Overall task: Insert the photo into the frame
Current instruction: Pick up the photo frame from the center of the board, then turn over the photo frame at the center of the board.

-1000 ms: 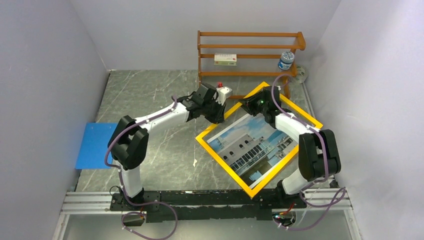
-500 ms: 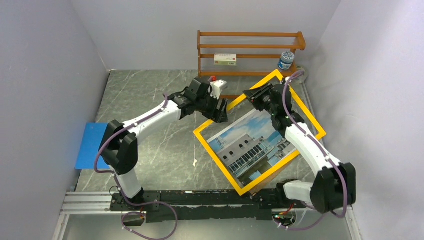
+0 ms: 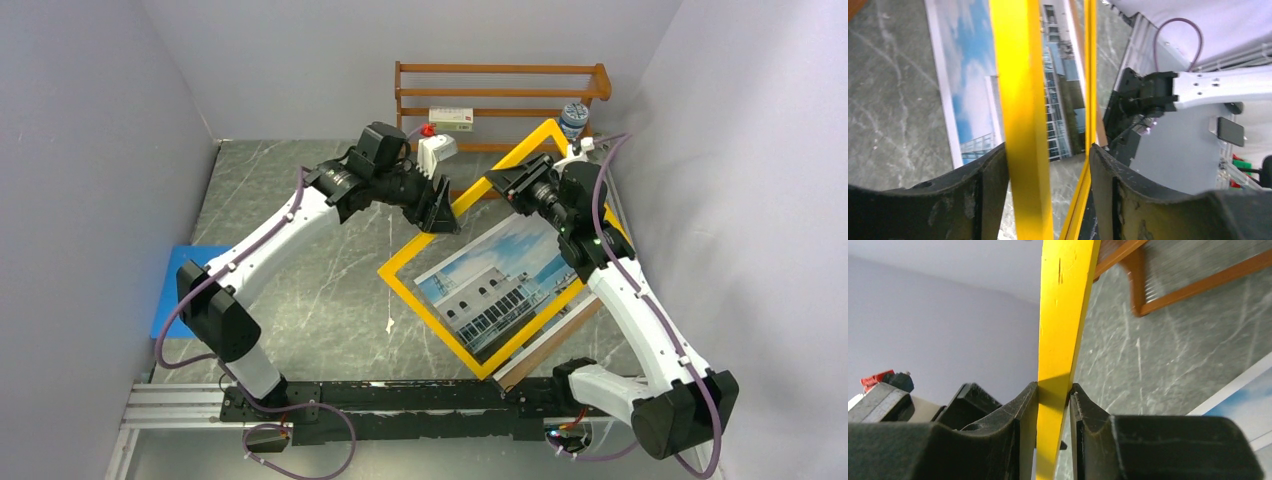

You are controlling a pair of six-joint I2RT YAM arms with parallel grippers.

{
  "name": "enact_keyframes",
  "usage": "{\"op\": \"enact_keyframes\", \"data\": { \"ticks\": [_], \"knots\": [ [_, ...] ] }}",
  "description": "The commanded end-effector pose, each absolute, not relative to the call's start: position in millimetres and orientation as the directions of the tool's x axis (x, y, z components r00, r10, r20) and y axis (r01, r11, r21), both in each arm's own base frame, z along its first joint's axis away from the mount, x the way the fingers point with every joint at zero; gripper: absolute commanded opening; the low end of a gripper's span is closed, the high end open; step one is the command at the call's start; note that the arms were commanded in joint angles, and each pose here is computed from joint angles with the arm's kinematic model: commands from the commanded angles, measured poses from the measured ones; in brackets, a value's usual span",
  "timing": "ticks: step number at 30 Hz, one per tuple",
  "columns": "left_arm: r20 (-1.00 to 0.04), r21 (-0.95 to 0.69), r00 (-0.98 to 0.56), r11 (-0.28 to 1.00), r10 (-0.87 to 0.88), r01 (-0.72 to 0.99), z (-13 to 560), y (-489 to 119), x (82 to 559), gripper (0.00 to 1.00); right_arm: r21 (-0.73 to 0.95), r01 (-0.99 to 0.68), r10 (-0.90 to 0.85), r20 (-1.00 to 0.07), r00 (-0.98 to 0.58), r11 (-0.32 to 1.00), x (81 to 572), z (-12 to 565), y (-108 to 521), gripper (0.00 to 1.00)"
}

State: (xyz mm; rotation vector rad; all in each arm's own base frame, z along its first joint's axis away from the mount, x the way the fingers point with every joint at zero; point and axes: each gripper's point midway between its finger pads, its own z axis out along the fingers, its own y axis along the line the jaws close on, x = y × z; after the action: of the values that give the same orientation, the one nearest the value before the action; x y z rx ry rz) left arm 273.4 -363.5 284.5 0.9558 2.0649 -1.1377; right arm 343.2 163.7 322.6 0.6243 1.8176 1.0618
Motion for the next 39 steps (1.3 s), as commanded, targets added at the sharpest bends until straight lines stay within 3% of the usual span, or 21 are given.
{"op": "enact_keyframes", "data": {
  "ticks": [1, 4, 7, 10, 16, 18, 22, 26, 32, 39],
  "knots": [
    [-0.786, -0.482, -0.54, 0.249, 0.3, 0.84, 325, -360, 239, 0.66, 0.86, -0.233, 0.714, -0.507, -0.482, 0.454, 327, 379, 188, 0.08],
    [-0.773, -0.481, -0.555, 0.285, 0.308, 0.829, 321, -354, 239, 0.73, 0.855, -0.288, 0.683, -0.518, -0.516, 0.431, 318, 387, 203, 0.08],
    [-0.765, -0.471, -0.565, 0.33, 0.309, 0.818, 319, -348, 240, 0.71, 0.852, -0.326, 0.666, -0.523, -0.531, 0.409, 308, 396, 213, 0.08],
    [-0.765, -0.468, -0.567, 0.339, 0.307, 0.816, 324, -343, 236, 0.57, 0.849, -0.346, 0.658, -0.527, -0.538, 0.398, 300, 405, 222, 0.08],
    [-0.786, -0.435, -0.539, 0.348, 0.303, 0.83, 343, -327, 223, 0.03, 0.855, -0.356, 0.658, -0.518, -0.547, 0.378, 286, 421, 237, 0.13],
    [-0.802, -0.409, -0.521, 0.366, 0.293, 0.836, 351, -317, 218, 0.03, 0.86, -0.341, 0.66, -0.511, -0.551, 0.381, 284, 424, 242, 0.21],
    [-0.838, -0.359, -0.492, 0.44, 0.236, 0.823, 375, -293, 211, 0.03, 0.863, -0.309, 0.663, -0.506, -0.553, 0.401, 286, 425, 247, 0.5],
    [-0.857, -0.317, -0.479, 0.538, 0.189, 0.781, 394, -264, 204, 0.03, 0.862, -0.317, 0.653, -0.506, -0.564, 0.395, 287, 430, 257, 0.67],
    [-0.876, -0.221, -0.455, 0.706, 0.159, 0.673, 399, -206, 194, 0.03, 0.831, -0.441, 0.669, -0.543, -0.507, 0.34, 282, 450, 263, 0.69],
    [-0.906, -0.122, -0.411, 0.87, 0.099, 0.478, 405, -142, 193, 0.03, 0.787, -0.53, 0.646, -0.588, -0.487, 0.316, 283, 465, 273, 0.77]
  ]
}}
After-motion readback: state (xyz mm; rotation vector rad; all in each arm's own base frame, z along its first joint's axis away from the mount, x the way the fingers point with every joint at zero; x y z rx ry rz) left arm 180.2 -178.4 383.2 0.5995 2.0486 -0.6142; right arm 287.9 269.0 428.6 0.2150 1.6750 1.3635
